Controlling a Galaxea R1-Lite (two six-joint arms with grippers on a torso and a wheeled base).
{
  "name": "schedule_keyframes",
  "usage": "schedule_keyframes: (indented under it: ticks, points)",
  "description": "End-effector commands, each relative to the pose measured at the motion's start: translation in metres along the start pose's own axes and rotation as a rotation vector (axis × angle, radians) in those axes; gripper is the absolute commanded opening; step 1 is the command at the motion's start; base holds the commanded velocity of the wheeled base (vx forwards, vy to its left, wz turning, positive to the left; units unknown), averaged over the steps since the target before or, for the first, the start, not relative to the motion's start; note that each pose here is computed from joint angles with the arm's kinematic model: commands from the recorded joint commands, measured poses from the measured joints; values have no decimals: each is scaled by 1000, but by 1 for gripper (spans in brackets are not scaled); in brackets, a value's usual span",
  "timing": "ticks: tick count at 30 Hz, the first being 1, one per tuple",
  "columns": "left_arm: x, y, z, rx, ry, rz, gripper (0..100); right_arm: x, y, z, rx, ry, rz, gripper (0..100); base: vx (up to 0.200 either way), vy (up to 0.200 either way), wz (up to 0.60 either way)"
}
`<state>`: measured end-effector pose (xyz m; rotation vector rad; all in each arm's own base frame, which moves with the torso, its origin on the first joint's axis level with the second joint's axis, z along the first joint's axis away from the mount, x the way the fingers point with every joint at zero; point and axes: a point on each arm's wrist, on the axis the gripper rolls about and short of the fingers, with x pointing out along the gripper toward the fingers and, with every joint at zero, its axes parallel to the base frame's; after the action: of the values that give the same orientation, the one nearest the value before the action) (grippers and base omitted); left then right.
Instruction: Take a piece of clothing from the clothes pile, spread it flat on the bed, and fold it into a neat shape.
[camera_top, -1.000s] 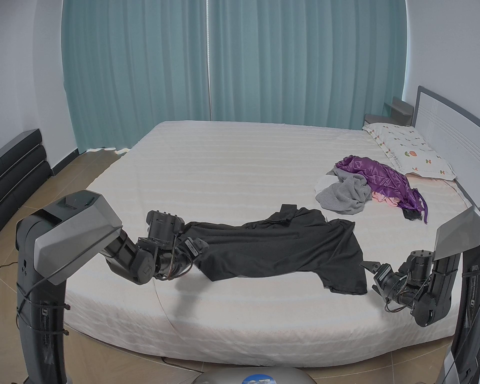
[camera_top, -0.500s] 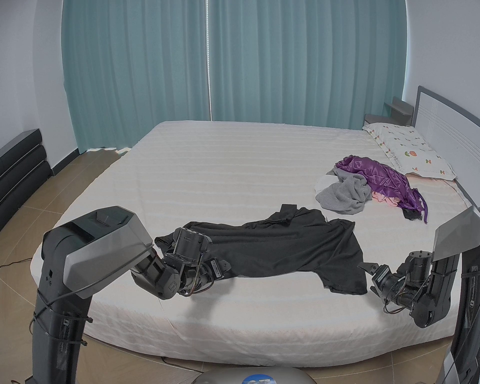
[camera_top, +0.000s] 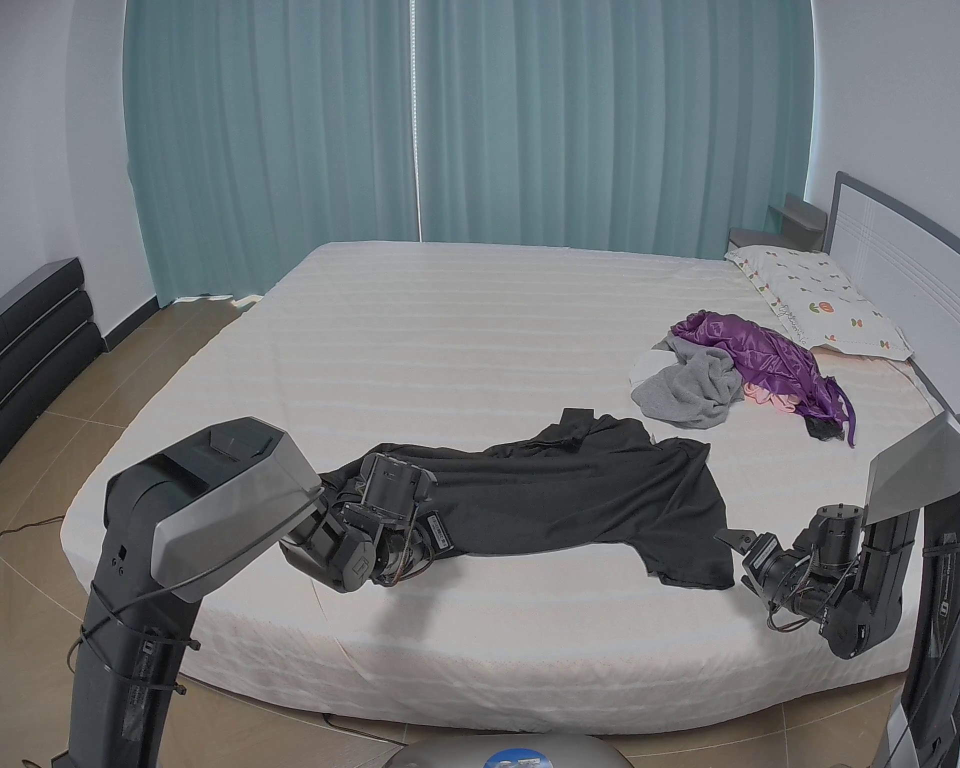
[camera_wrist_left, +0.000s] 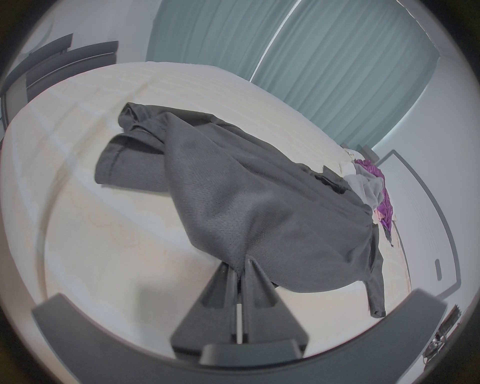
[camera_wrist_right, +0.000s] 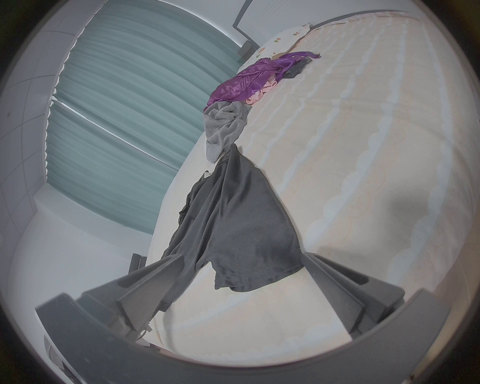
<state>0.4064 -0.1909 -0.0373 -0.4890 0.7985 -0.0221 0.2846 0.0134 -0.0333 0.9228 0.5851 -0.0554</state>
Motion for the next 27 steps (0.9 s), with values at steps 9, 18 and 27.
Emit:
schedule_keyframes:
  ticks: [9, 18, 27]
  points:
    - [-72, 5, 25, -54, -48, 4, 0, -2, -14, -10, -86, 34, -59, 100, 0, 0, 0]
    - [-96, 16, 19, -57, -22, 20, 0, 25, -10, -20, -148, 53, -14, 100, 0, 0, 0]
    - [-94, 17, 17, -55, -15, 25, 0, 50, 1, -24, -211, 74, 16, 0, 0, 0, 0]
